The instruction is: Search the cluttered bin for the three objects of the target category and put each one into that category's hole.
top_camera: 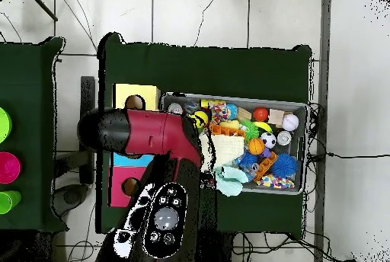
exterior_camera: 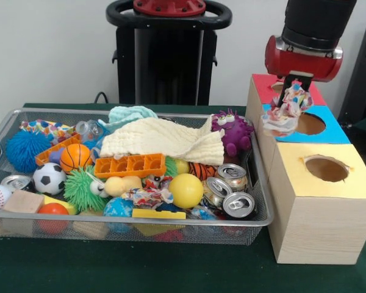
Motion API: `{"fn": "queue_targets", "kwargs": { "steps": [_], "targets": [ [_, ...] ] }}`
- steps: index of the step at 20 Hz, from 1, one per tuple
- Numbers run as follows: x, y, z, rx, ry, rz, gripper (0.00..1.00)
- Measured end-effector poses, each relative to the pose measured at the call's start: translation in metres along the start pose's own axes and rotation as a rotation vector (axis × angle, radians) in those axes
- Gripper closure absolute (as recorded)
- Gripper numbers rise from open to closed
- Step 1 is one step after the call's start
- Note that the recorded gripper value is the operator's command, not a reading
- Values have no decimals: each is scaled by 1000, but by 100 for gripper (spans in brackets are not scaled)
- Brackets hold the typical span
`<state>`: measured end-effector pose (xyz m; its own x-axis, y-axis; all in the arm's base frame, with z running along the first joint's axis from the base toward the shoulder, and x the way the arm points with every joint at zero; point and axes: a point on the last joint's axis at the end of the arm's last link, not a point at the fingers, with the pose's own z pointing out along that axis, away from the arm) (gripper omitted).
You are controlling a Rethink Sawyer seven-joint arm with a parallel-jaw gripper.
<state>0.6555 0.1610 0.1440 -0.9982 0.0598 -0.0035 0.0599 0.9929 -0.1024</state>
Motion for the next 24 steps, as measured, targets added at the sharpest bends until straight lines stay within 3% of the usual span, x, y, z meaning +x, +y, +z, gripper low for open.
{"fn": "queue_targets", "kwargs": {
  "steps": [8, 17, 24],
  "targets": [
    [-35, -5, -37, -11, -89, 7, 100],
    [-49, -4, -60, -18, -101, 3, 100],
    [-47, 6, -61, -19, -104, -12, 100]
  ]
}}
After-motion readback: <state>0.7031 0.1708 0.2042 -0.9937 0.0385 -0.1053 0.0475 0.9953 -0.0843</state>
